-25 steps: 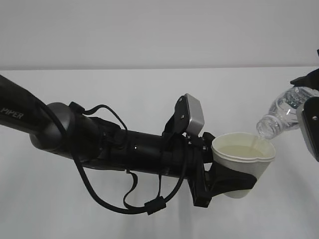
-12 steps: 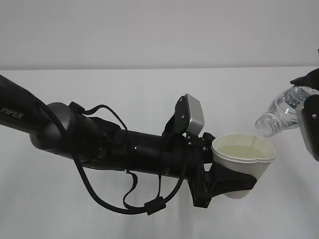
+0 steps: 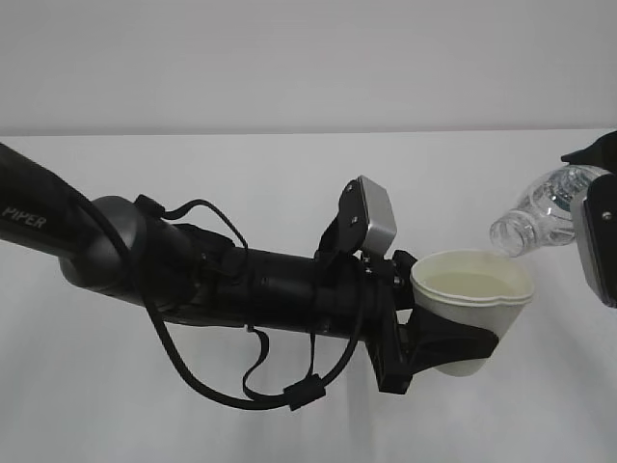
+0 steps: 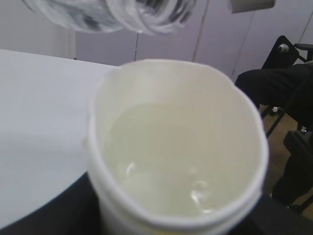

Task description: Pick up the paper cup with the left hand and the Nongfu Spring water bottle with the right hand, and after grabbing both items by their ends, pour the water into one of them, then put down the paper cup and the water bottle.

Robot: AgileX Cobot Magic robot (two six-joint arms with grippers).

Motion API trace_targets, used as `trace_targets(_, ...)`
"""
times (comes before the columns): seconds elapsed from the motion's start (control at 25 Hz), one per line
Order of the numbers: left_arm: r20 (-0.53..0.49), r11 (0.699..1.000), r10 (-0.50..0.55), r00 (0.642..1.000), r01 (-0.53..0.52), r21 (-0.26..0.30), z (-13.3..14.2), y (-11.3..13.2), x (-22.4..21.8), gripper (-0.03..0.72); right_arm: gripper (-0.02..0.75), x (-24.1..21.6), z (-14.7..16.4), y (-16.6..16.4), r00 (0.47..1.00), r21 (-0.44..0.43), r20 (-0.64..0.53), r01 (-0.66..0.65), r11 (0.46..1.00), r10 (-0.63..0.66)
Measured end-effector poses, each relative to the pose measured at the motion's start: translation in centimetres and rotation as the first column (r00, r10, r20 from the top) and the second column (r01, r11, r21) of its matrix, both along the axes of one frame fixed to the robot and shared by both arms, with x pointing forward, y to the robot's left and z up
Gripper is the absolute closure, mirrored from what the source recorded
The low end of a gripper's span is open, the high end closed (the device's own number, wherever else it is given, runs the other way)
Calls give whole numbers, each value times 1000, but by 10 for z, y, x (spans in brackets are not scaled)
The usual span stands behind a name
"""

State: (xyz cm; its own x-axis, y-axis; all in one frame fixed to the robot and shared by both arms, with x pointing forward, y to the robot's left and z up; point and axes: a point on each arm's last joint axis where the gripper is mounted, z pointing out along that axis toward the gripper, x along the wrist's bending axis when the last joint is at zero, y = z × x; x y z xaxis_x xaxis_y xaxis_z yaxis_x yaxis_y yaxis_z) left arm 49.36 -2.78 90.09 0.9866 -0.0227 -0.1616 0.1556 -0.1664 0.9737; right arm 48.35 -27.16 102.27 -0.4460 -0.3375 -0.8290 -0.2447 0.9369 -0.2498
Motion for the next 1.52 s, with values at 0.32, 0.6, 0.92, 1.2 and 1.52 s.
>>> trace_targets(0.32,3,1000,29,1000,-29,11,-1,0,3,276,328,0,0,0,999,60,-8,34,998,-33)
trace_targets(0.6,6,999,34,999,-34,11,-1,0,3,276,328,0,0,0,998,120,-18,69,990,-68)
trace_targets(0.92,8,999,34,999,-34,10,-1,0,3,276,328,0,0,0,992,222,-39,129,966,-124)
trace_targets(1.2,8,999,34,999,-34,10,-1,0,3,276,328,0,0,1,988,276,-57,152,949,-142)
trace_targets(1.52,9,999,34,999,-34,10,-1,0,3,276,328,0,0,1,982,337,-75,191,922,-176)
